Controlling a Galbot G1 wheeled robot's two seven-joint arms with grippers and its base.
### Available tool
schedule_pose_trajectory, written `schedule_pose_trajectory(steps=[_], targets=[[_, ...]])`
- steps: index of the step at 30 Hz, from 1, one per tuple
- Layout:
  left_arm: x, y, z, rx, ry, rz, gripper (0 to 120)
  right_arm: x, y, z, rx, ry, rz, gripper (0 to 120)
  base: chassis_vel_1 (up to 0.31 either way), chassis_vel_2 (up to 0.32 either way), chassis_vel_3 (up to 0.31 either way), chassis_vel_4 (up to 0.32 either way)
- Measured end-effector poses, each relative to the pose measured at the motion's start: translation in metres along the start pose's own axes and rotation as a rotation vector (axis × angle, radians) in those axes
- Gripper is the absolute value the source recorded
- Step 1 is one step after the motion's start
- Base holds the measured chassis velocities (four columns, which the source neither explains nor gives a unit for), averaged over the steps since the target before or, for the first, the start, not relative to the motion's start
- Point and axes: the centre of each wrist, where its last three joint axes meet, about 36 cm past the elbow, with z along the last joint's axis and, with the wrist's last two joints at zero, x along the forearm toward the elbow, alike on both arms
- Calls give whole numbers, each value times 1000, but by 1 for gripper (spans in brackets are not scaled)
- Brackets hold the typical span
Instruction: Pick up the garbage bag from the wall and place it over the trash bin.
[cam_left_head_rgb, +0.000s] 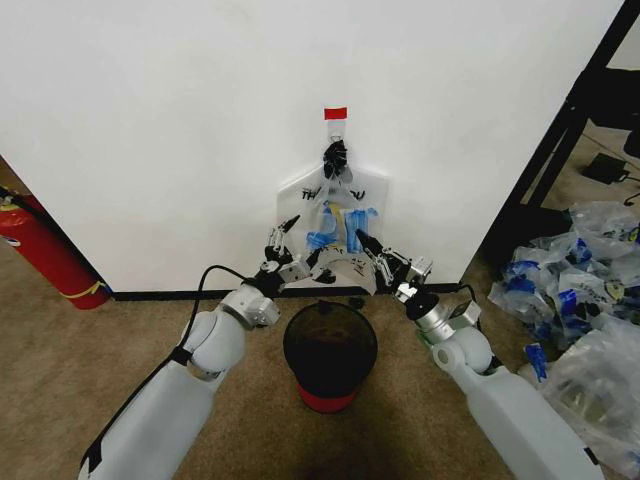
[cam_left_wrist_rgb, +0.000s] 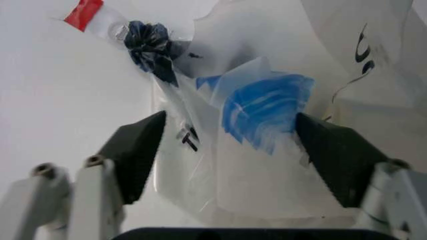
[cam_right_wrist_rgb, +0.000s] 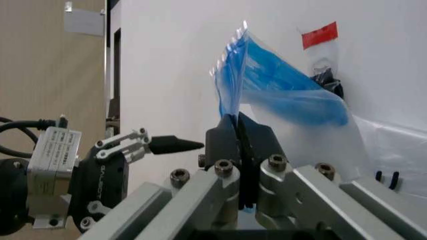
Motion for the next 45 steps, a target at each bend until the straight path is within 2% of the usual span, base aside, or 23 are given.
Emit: schedule_pose_trajectory(steps=[1,2,3,8,10,11,16,18,19,24,27,31,32,33,34,38,40,45], targets=[[-1,-1,0,0,0,1,69,0,0,0,0,0,0,0,0,0,0,0],[-2,-2,0,1,0,7,63,0,0,0,0,-1,1,0,0,0,0,0],[-2,-2,0,1,0,7,63,0,0,0,0,-1,1,0,0,0,0,0],[-11,-11,2,20,6,23,41,2,-3,-2,8,-1,6,0,0,0,0,0],[-12,-12,2,22,8,24,39,2,-3,-2,8,-1,7,0,0,0,0,0],[-14,-14,3,27,14,25,32,3,-4,-3,10,-1,8,0,0,0,0,0],[-20,-14,6,44,31,21,12,4,-4,-8,17,-8,7,0,0,0,0,0],[-21,-14,6,52,32,18,9,4,-4,-9,18,-10,7,0,0,0,0,0],[-20,-13,5,67,31,15,3,4,-4,-10,20,-11,7,0,0,0,0,0],[-12,-9,-6,131,12,-6,0,6,-5,-11,25,-14,14,0,0,0,0,0],[3,-5,-15,239,15,-37,0,13,-7,-8,31,-10,31,0,0,0,0,0],[24,-10,-13,464,55,-98,0,30,-7,-6,4,1,41,0,0,0,0,0],[24,-10,-13,464,55,-98,0,30,-7,-6,4,1,41,0,0,0,0,0],[33,-17,-10,589,80,-133,0,41,-8,-4,-20,8,43,0,0,0,0,0],[38,-22,-9,670,97,-157,0,50,-9,-2,-38,13,42,0,0,0,0,0],[61,-41,-9,900,122,-235,0,85,-10,5,-93,27,-5,0,0,0,0,0],[72,-47,-11,963,128,-267,0,97,-9,8,-115,40,-62,0,0,0,0,0],[95,-47,-22,1046,131,-325,0,109,-7,11,-148,85,-188,0,0,0,0,0]])
